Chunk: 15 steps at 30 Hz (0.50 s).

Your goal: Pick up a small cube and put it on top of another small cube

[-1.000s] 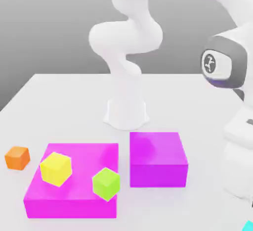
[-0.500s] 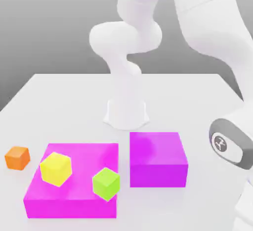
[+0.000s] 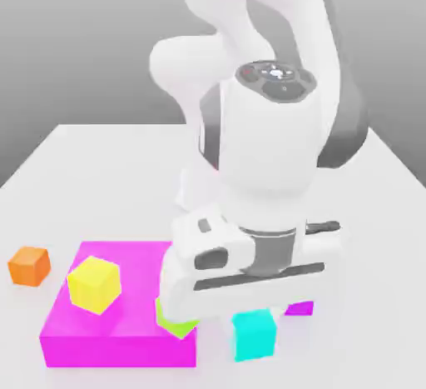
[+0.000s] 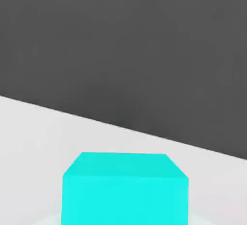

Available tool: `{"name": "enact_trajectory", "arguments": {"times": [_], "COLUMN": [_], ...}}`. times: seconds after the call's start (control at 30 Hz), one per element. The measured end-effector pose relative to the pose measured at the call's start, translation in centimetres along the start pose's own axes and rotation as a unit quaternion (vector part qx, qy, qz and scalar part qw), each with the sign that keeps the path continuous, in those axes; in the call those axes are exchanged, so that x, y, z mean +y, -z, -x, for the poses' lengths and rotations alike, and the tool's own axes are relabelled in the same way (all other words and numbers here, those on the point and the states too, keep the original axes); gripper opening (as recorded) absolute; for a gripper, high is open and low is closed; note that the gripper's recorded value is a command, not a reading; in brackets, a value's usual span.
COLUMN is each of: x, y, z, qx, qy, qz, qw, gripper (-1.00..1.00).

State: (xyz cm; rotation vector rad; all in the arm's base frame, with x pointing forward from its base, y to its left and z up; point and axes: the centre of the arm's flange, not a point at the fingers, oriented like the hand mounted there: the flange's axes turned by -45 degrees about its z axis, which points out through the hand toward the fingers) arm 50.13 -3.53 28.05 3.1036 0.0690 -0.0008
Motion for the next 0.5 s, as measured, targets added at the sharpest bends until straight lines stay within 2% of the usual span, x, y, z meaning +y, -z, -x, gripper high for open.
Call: {"name": "enact_trajectory", "arguments": {"times": [0.1,0.23,0.37,0.4,0.5], "x": [9.6,13.2,13.6,13.6,13.6], "y": [1.5,2.1,-2.5,-3.4,-3.4], "z": [5.5,11.0,11.8,11.9,11.9], "qx": [-0.003,-0.004,-0.004,-0.004,-0.004], "qy": [-0.139,-0.232,-0.248,-0.249,-0.249], "qz": [-0.006,-0.017,-0.02,-0.019,-0.019], "qw": [0.99,0.973,0.969,0.968,0.968], "gripper": [-1.0,-1.0,-1.0,1.0,1.0]}}
